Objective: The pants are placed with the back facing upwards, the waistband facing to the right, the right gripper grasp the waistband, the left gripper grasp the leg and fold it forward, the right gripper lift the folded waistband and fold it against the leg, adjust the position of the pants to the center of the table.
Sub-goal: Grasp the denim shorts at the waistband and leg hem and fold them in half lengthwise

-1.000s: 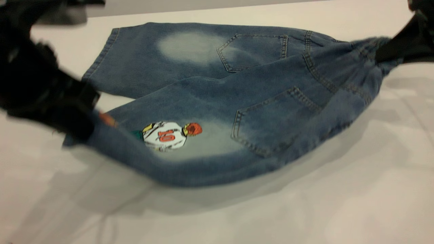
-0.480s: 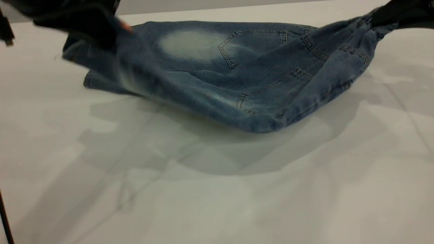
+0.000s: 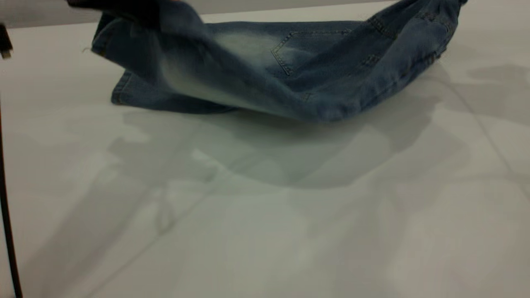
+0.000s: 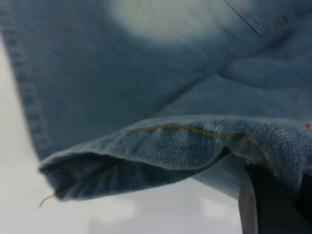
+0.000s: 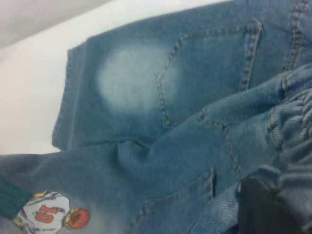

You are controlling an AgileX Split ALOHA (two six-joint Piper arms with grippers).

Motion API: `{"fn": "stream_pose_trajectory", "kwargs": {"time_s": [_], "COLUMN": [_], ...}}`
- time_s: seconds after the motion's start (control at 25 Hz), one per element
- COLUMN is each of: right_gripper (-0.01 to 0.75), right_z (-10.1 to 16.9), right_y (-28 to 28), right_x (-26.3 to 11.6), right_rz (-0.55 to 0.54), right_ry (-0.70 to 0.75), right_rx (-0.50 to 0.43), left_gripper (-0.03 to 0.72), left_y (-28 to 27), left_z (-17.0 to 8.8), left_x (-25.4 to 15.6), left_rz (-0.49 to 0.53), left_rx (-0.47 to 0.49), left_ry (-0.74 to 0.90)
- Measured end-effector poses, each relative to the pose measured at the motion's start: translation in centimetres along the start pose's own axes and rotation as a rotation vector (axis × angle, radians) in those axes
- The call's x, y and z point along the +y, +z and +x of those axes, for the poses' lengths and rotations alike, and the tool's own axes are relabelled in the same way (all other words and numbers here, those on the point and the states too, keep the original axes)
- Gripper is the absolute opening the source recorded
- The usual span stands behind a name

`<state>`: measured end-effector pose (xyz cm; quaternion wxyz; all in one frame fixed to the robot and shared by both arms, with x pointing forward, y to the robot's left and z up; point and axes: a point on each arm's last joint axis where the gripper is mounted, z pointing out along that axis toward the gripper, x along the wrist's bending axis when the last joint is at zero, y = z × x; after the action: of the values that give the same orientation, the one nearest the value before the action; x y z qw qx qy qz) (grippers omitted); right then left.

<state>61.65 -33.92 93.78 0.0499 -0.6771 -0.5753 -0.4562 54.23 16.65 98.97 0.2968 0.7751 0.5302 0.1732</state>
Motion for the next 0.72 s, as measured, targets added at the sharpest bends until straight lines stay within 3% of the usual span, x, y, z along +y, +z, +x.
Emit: {"fn": "stream_pose_trajectory", "kwargs": {"time_s": [0.4,0.72], "right_gripper": [0.032,0.032], "right_z": [-0.8,-2.4], "right_y": [0.8,2.4], "right_x": [1.0,2.2], "right_rz": [-0.006,-0.006], "right_ry": [-0.005,0.017], "right_rx": [-0.015,-0.014], "left_gripper": [0.088,0.088], "left_y": [1.8,5.4], "left_z": [5.3,6.5], "left_x": [3.8,5.5], "left_rz": [-0.010,0.000], "left_rx": [0.097,0.108], "left_ry": [-0.086,-0.091]}}
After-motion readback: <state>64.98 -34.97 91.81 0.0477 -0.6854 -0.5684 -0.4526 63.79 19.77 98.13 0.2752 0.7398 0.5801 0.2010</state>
